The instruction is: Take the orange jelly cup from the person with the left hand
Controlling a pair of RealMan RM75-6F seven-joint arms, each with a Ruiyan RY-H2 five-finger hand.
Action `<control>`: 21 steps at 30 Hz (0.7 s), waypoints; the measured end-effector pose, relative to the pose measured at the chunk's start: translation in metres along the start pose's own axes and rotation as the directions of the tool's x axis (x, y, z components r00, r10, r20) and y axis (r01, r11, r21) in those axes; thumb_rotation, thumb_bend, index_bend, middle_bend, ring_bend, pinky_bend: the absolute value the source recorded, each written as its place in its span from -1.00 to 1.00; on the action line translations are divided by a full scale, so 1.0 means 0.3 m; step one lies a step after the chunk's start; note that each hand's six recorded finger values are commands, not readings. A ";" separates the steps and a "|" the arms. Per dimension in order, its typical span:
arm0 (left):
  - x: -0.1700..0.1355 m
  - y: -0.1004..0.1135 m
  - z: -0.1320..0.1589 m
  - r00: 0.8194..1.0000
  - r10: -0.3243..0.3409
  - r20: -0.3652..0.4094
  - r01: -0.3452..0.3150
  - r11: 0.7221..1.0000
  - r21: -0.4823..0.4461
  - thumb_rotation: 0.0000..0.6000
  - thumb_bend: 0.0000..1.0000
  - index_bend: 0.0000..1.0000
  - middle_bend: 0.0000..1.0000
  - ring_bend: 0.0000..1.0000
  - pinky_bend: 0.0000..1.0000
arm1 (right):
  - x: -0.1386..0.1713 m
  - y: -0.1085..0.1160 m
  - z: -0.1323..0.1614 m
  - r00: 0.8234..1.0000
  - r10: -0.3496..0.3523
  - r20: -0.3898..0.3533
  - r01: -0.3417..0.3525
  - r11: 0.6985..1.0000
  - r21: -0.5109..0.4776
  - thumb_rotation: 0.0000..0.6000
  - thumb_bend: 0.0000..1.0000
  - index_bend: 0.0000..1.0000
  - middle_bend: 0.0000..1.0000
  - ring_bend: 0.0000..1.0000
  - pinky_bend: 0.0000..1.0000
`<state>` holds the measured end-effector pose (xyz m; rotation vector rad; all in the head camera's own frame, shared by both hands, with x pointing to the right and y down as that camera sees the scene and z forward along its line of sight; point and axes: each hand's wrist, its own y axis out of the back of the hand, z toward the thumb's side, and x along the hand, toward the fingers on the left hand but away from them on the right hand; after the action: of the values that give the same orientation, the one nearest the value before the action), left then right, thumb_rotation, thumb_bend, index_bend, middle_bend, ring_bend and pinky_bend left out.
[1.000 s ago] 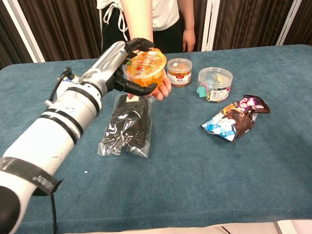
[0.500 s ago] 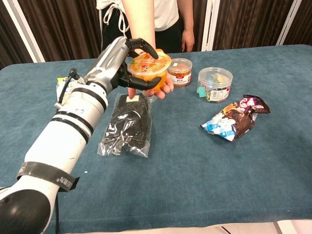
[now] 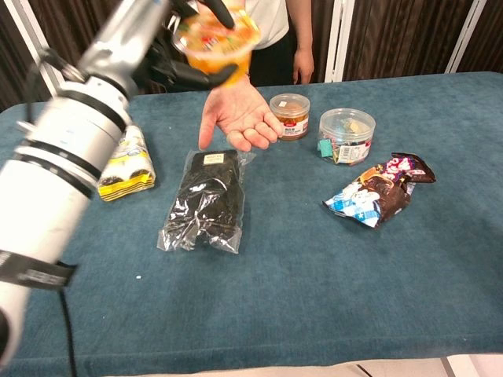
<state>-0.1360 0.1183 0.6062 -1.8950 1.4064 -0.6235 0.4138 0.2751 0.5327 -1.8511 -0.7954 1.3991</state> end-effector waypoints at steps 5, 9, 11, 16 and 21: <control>-0.049 0.141 -0.043 1.000 0.015 -0.012 -0.014 0.999 0.049 1.00 -0.35 0.08 -0.07 0.00 0.38 | -0.006 -0.014 0.012 1.000 0.010 -0.004 -0.010 1.000 0.013 1.00 -0.58 -1.00 -1.00 -1.00 -1.00; -0.168 0.231 -0.155 0.997 -0.014 -0.073 0.023 0.991 0.133 1.00 -0.35 0.09 -0.07 0.00 0.38 | -0.012 -0.020 0.023 1.000 0.013 -0.007 -0.013 1.000 0.018 1.00 -0.58 -1.00 -1.00 -1.00 -1.00; -0.232 0.242 -0.203 0.993 -0.037 -0.112 0.054 0.988 0.146 1.00 -0.35 0.09 -0.07 0.00 0.38 | -0.014 -0.024 0.028 1.000 0.014 -0.010 -0.014 1.000 0.022 1.00 -0.58 -1.00 -1.00 -1.00 -1.00; -0.363 0.234 -0.332 0.977 -0.082 -0.197 0.110 0.985 0.136 1.00 -0.35 0.08 -0.07 0.00 0.38 | -0.020 -0.035 0.038 1.000 0.024 -0.014 -0.024 0.999 0.032 1.00 -0.58 -1.00 -1.00 -1.00 -1.00; -0.468 0.189 -0.466 0.954 -0.122 -0.274 0.161 0.979 0.123 1.00 -0.35 0.05 -0.08 -0.03 0.34 | -0.027 -0.044 0.045 0.999 0.031 -0.013 -0.031 0.999 0.041 1.00 -0.58 -1.00 -1.00 -1.00 -1.00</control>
<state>-0.3141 0.2083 0.6569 -1.8588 1.3520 -1.0548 0.3980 0.2785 0.5453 -1.8474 -0.7292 1.4103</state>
